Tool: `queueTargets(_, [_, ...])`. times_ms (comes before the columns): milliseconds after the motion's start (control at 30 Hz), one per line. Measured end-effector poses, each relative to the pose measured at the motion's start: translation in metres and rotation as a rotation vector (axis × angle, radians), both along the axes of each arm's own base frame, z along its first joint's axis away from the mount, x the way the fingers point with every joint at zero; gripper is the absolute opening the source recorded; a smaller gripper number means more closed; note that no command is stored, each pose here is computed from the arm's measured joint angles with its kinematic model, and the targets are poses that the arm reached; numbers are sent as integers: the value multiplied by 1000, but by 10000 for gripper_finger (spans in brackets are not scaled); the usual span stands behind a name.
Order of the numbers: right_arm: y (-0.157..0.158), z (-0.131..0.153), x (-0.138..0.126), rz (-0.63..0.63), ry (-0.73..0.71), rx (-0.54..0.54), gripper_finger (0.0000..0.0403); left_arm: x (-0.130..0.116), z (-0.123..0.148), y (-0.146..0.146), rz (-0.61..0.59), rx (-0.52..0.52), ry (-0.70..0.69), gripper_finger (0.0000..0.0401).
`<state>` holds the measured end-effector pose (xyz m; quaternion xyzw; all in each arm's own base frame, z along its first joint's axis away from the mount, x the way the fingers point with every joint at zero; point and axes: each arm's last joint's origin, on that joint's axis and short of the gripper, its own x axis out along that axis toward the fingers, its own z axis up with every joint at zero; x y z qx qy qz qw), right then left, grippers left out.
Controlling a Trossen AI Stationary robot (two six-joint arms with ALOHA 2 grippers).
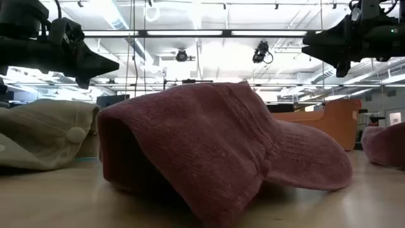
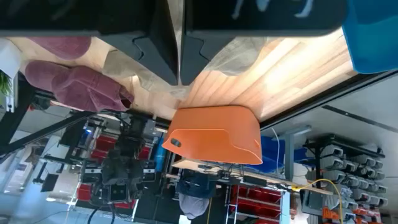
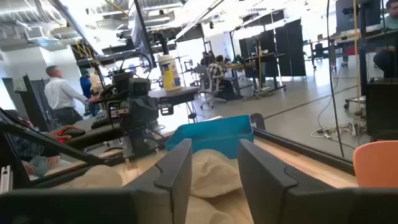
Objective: Pick & Place hat
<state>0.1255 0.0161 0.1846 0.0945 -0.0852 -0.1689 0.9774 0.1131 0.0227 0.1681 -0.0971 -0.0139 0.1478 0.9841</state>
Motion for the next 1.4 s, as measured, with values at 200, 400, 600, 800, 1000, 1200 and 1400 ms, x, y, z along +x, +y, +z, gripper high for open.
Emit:
queueTargets(200, [0, 0, 0, 0, 0, 0, 135, 0, 0, 0, 0, 0, 0, 21])
queueTargets(400, [0, 0, 0, 12, -2, 6, 135, 0, 0, 0, 0, 0, 0, 21])
queueTargets(600, [1, 0, 0, 28, -7, 16, 135, 0, 0, 0, 0, 0, 0, 21])
queueTargets(800, [1, -3, 1, 30, 18, 37, 135, 0, 0, 0, 0, 0, 0, 21])
queueTargets(1000, [1, -13, 2, 28, 118, 16, 135, 0, 0, 0, 0, 0, 0, 21])
queueTargets(1200, [1, -13, 2, 35, 90, 115, 135, 0, 0, 0, 0, 0, 0, 21])
queueTargets(1400, [1, -10, 1, 49, 3, 269, 135, 0, 0, 0, 0, 0, 0, 21])
